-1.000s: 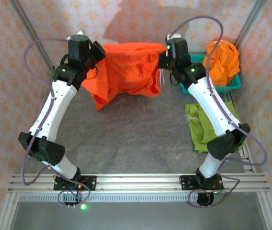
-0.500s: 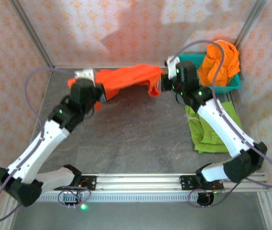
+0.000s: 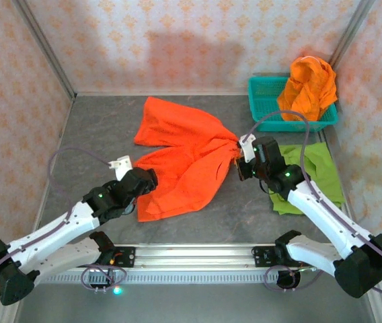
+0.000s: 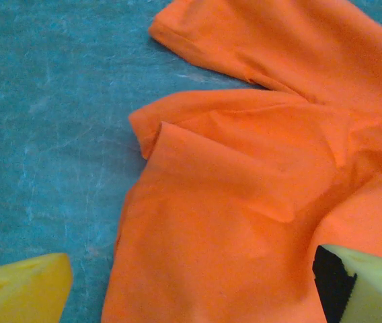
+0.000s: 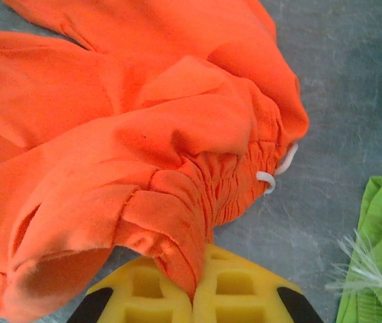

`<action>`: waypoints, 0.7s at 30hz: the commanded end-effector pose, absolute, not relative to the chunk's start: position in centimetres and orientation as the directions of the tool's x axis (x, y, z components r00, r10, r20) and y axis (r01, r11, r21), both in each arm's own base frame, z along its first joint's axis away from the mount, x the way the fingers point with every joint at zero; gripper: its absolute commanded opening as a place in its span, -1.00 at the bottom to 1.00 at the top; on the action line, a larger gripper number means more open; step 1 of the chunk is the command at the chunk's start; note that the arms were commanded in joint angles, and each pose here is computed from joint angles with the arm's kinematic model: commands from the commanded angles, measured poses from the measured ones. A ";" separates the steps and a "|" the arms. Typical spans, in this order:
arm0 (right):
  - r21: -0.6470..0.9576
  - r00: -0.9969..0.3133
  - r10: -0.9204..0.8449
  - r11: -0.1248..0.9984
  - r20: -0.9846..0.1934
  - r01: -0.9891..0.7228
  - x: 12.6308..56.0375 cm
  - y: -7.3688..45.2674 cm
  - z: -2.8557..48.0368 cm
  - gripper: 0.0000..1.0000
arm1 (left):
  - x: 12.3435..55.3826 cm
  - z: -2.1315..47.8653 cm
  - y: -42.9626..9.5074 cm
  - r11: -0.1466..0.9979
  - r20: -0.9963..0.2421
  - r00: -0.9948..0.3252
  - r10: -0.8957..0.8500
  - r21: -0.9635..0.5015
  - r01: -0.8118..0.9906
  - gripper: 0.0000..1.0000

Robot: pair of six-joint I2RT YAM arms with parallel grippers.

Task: Fold and stack the shorts

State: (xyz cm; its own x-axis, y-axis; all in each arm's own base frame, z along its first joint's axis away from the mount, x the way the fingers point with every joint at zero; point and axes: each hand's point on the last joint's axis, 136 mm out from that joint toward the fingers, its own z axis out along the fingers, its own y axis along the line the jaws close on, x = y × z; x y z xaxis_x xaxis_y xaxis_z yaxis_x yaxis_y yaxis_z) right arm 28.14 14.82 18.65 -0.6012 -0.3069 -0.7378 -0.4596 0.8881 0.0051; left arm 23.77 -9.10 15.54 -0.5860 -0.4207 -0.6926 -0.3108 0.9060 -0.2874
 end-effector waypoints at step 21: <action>0.035 -0.606 -0.110 0.974 -0.788 -0.222 28.8 11.9 19.2 -1.00 | 14.7 2.5 -10.1 0.767 -0.279 -0.717 -0.639 -0.302 -0.567 0.37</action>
